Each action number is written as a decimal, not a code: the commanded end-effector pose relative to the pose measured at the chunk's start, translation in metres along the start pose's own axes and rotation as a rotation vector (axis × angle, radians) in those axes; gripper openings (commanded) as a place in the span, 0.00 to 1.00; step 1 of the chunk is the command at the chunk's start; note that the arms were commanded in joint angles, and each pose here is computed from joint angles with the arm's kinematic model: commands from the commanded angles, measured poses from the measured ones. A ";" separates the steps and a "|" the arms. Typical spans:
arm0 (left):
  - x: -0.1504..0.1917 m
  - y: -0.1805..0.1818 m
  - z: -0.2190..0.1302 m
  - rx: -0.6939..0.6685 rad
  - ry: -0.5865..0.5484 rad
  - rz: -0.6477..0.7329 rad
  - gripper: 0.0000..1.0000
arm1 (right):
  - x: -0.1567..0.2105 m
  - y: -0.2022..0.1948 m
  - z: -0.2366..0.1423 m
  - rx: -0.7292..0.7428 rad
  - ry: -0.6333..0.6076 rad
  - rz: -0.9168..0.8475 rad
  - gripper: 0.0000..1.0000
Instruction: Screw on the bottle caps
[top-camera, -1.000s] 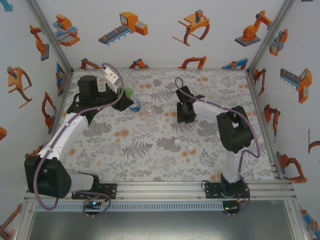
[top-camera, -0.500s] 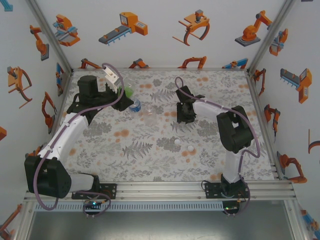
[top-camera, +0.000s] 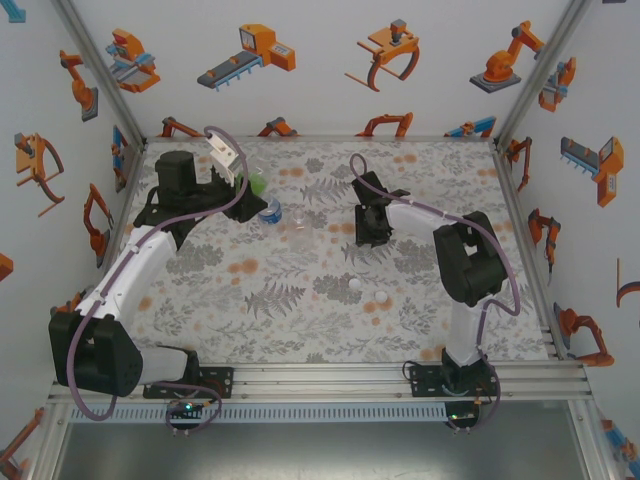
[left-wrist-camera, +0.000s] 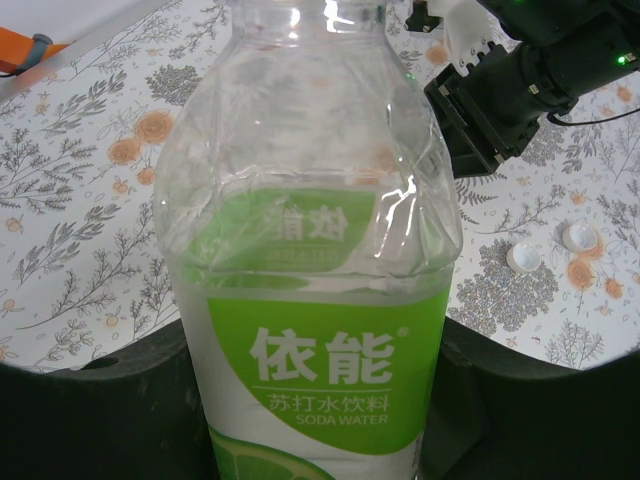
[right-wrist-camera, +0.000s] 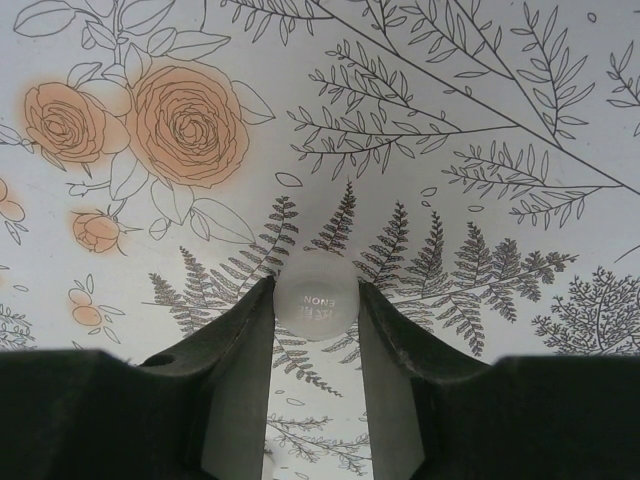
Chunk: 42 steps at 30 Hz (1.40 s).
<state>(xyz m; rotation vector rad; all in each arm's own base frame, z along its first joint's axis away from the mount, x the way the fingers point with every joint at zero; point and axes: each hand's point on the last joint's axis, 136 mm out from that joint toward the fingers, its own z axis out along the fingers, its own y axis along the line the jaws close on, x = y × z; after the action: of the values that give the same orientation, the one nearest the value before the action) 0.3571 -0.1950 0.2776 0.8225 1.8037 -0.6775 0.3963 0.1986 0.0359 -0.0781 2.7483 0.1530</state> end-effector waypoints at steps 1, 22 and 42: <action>-0.017 -0.005 -0.005 0.004 -0.036 0.047 0.05 | -0.001 -0.007 -0.009 0.018 -0.011 -0.016 0.33; 0.008 -0.094 0.014 0.341 0.109 0.317 0.00 | -0.039 0.068 -0.199 -0.449 -0.472 -0.545 0.25; 0.025 -0.149 -0.005 0.554 0.074 0.629 0.00 | 0.008 0.137 -0.358 -1.052 -0.873 -0.974 0.19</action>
<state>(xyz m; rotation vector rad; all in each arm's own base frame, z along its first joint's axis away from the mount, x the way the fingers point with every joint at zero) 0.2443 -0.2746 0.2556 1.6564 1.3905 -0.7195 0.2686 0.2850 0.3592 -1.1147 1.4661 0.9516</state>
